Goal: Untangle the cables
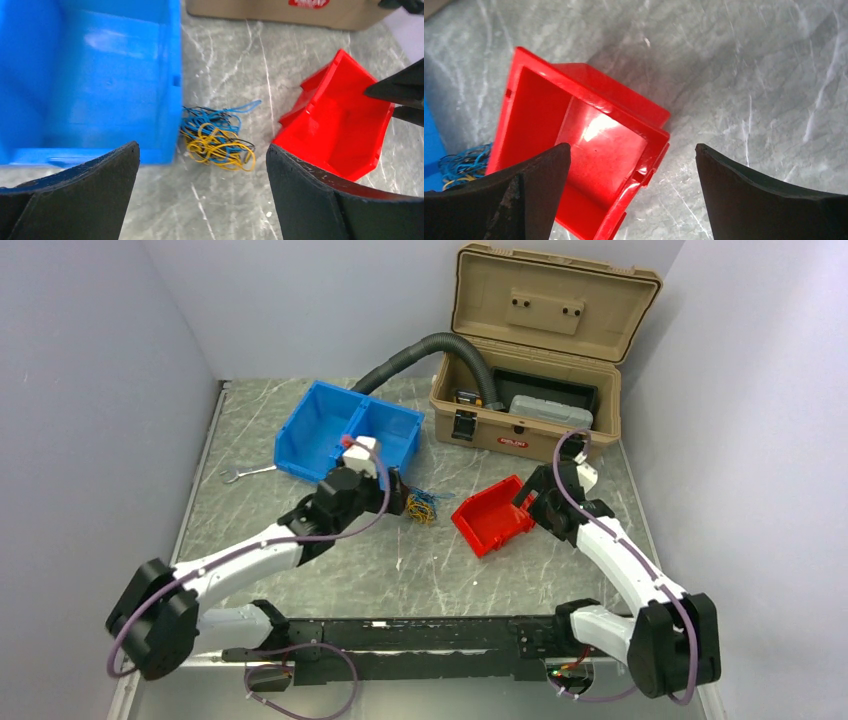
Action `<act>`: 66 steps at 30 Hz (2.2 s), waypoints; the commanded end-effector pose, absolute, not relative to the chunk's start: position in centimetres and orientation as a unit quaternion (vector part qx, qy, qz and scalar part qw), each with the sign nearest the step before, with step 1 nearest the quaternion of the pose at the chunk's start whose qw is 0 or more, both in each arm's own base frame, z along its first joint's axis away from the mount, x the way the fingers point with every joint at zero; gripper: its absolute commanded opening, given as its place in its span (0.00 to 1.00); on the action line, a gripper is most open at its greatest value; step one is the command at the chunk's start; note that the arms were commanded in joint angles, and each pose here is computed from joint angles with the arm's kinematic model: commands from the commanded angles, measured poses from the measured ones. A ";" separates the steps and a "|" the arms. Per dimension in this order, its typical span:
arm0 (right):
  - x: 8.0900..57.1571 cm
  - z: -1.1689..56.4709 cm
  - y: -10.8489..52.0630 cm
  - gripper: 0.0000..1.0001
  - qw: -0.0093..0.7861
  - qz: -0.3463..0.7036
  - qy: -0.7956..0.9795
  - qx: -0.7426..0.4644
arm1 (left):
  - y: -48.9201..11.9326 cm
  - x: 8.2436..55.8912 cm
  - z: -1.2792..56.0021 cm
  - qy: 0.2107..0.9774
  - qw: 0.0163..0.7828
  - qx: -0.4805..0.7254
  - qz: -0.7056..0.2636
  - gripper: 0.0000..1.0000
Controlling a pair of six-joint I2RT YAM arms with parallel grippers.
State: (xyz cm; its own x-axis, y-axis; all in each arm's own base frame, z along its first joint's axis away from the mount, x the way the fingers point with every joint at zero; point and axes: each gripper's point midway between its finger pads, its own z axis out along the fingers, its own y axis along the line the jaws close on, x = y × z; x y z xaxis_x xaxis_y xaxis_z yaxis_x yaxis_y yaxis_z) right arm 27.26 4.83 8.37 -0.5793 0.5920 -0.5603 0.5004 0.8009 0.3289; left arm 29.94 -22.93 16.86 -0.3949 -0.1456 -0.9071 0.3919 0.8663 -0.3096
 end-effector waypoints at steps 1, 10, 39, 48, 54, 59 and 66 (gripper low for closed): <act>26.1 6.1 4.3 0.96 0.294 0.046 0.886 0.356 | -25.1 29.1 14.4 0.854 0.472 0.063 -0.212 0.99; 27.1 6.0 -1.0 0.93 0.311 0.000 0.846 0.434 | -30.5 27.6 9.5 0.915 0.337 0.047 -0.218 0.99; 28.8 19.2 16.5 0.96 0.489 0.286 0.821 -0.061 | -33.0 24.7 8.9 0.834 0.365 0.233 -0.342 0.00; 27.4 15.6 21.7 0.85 0.417 0.358 0.830 -0.097 | -32.3 21.9 8.4 0.819 0.342 0.264 -0.377 0.01; 26.0 12.1 23.3 0.82 0.385 0.333 0.853 -0.118 | -31.4 21.5 6.8 0.848 0.310 0.237 -0.359 0.45; 25.7 10.2 23.6 0.74 0.382 0.285 0.870 -0.126 | -30.4 21.8 7.8 0.854 0.311 0.210 -0.362 0.60; 26.0 7.5 24.3 0.62 0.368 0.235 0.889 -0.140 | -28.9 24.2 8.4 0.865 0.301 0.147 -0.372 0.60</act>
State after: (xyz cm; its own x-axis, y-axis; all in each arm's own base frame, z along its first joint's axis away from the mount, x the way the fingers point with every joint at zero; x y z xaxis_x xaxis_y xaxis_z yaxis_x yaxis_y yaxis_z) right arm 23.90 24.09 7.04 -0.7321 -0.0835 -0.6761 -0.4374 0.8184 0.3726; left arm 23.28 -28.97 7.15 -0.7605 0.0786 -0.6446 0.5118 0.6835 -0.5204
